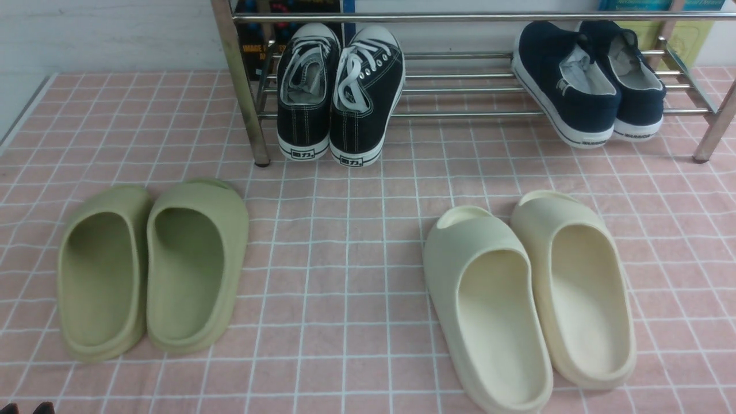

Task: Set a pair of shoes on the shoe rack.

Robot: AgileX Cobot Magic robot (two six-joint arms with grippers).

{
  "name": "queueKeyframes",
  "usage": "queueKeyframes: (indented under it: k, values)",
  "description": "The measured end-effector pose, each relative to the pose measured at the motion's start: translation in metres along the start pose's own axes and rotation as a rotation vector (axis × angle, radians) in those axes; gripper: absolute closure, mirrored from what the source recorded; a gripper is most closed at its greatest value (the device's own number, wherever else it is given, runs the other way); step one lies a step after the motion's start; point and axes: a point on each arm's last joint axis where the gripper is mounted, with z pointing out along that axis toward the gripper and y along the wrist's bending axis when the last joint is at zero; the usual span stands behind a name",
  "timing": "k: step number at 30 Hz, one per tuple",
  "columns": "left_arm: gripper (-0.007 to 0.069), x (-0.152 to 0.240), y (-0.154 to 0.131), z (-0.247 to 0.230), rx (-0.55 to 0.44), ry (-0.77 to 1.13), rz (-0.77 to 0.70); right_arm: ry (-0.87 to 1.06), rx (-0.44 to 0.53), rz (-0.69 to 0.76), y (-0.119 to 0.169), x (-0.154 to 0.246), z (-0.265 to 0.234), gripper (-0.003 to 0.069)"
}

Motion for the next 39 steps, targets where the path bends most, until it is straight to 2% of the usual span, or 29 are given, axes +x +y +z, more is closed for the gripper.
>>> queueKeyframes:
  k: [39]
  values:
    - [0.0384,0.0000,0.0000,0.0000,0.000,0.000,0.001,0.000,0.000,0.000,0.0000,0.0000,0.0000,0.0633]
